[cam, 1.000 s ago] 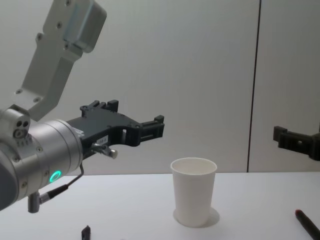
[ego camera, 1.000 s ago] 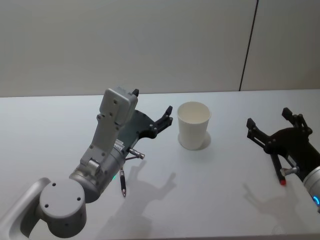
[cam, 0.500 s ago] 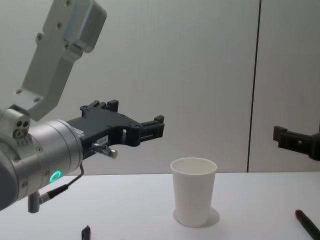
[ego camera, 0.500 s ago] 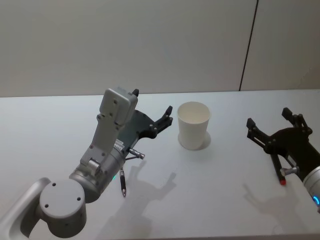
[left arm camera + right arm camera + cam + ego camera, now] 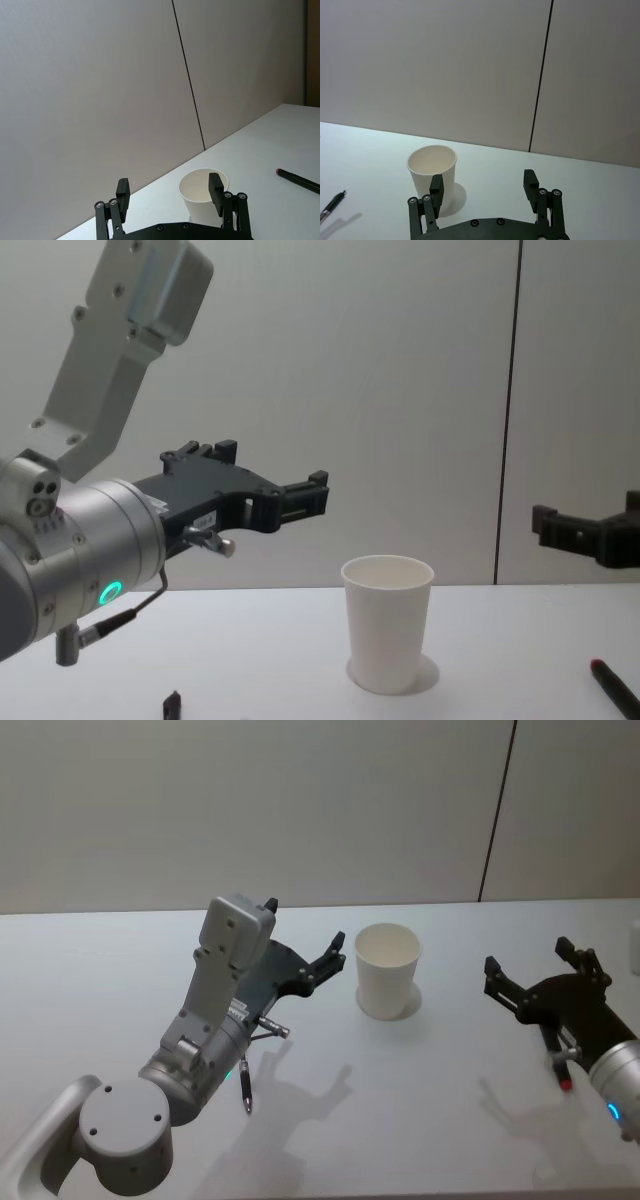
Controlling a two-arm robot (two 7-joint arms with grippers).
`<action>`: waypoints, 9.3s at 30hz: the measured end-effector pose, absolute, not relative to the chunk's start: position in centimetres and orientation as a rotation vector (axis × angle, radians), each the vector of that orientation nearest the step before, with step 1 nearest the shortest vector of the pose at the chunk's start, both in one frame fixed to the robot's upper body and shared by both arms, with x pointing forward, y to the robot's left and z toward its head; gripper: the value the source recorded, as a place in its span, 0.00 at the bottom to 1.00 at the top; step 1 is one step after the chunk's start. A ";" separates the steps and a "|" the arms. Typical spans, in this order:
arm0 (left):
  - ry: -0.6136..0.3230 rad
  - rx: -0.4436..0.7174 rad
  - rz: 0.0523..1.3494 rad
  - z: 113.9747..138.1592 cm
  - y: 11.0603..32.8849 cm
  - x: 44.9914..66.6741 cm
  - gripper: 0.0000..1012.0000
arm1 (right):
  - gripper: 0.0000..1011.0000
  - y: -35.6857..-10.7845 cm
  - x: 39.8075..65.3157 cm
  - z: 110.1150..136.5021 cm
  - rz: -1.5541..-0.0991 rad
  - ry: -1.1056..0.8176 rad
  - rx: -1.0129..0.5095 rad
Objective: Place the pen into the pen holder.
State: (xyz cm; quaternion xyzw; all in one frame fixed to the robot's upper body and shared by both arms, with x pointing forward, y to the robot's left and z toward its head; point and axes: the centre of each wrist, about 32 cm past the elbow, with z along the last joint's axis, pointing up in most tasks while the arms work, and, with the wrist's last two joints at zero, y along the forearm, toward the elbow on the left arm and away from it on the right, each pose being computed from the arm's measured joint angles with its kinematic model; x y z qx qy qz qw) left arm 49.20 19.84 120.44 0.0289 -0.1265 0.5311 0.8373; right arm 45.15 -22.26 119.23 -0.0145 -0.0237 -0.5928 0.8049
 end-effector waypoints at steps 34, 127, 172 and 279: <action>-0.268 0.061 1.124 120.4 19.8 49.2 0.99 | 0.99 -21.0 49.2 121.7 -1.429 0.134 -0.300; -0.268 0.061 1.124 120.4 19.8 49.2 0.99 | 0.93 -23.1 63.8 119.3 -1.474 0.590 -0.549; -0.268 0.061 1.124 120.4 19.8 49.2 0.99 | 0.16 -22.9 63.7 118.5 -1.461 0.538 -0.494; -0.268 0.061 1.124 120.4 19.8 49.2 0.99 | 0.16 -9.9 64.0 114.2 -1.117 -0.361 0.220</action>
